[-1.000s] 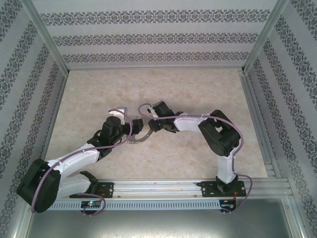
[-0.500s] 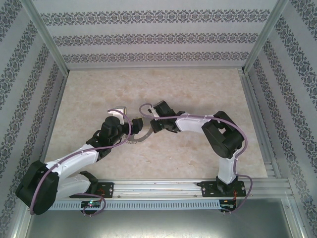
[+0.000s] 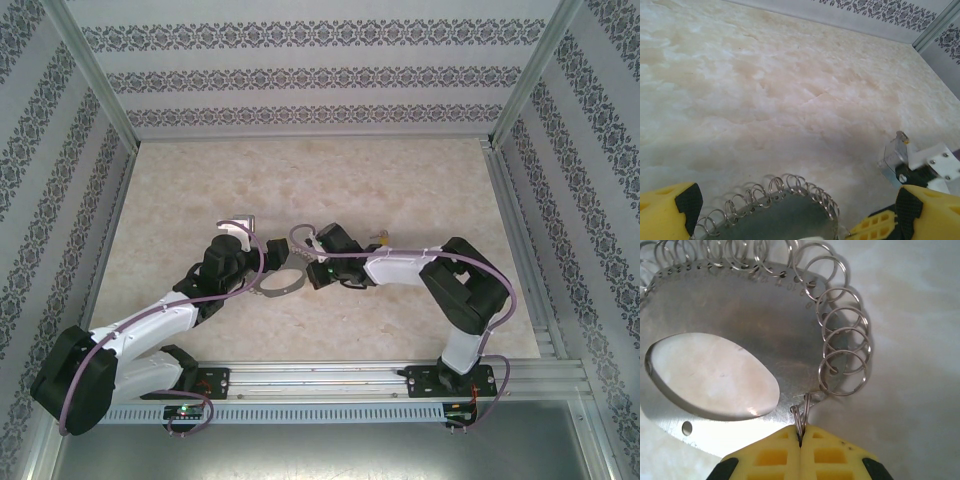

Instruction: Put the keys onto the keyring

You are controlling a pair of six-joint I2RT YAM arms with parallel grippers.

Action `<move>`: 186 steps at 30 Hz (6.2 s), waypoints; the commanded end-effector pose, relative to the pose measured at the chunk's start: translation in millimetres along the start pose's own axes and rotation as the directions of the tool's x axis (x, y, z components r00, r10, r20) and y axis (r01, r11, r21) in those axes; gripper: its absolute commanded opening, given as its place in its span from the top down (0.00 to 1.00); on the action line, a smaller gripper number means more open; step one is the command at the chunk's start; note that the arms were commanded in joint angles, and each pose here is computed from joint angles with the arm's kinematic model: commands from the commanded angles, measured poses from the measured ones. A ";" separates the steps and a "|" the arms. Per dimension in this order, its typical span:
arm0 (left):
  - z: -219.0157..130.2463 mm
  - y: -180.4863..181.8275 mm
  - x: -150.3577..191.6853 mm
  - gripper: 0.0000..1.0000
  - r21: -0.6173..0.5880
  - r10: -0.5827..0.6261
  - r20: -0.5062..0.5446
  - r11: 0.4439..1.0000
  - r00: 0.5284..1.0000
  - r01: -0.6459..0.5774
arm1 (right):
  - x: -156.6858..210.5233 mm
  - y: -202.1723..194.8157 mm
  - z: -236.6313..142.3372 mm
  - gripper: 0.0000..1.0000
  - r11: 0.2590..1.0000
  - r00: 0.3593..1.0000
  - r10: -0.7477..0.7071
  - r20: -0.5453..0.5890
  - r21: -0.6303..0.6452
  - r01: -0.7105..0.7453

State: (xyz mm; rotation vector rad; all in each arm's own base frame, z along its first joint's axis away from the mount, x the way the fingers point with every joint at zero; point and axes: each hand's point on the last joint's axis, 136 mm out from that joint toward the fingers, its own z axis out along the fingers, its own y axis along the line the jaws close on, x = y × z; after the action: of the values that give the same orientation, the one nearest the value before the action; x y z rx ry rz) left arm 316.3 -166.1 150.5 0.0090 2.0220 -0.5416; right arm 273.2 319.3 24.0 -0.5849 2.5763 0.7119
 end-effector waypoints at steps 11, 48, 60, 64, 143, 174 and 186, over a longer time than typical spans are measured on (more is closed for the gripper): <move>3.4 -7.0 4.0 0.00 0.013 -0.013 -0.048 1.000 0.999 0.014 | -23.8 -5.8 -7.1 0.84 0.999 0.997 0.052 0.054 0.004 -0.052; -22.4 -22.9 -51.5 0.00 -0.134 -0.548 -0.063 0.833 0.834 0.537 | -11.8 35.7 -20.1 0.64 0.987 0.993 0.110 0.046 -0.122 -0.104; -28.8 -25.4 -64.3 0.00 -0.131 -0.618 -0.029 0.782 0.786 0.610 | -13.6 45.1 -11.6 0.64 0.985 0.994 0.106 0.022 -0.137 -0.102; -29.6 -25.4 -66.2 0.00 -0.140 -0.636 -0.025 0.766 0.771 0.627 | -14.9 43.1 -7.1 0.64 0.988 0.995 0.100 0.019 -0.122 -0.097; -56.2 -53.7 -104.0 0.00 -0.025 -0.565 0.113 0.820 0.817 0.571 | -8.2 15.6 16.4 0.64 0.955 0.982 -0.175 -0.071 0.231 0.187; -57.6 -32.7 -85.3 0.00 -0.110 -0.506 0.137 0.847 0.852 0.521 | -31.9 -0.3 11.8 1.00 0.892 0.964 -0.267 0.003 0.380 0.246; -56.5 -26.1 -81.6 0.00 -0.121 -0.446 0.155 0.877 0.882 0.465 | -45.1 13.9 -24.5 1.00 0.964 0.975 -0.208 0.077 0.186 0.191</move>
State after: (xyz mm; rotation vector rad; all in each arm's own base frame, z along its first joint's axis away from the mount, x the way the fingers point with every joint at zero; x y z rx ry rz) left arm 305.7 -151.6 246.3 -0.6567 1.9714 -0.6774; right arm 299.0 326.6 50.2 -0.7338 2.4368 0.2773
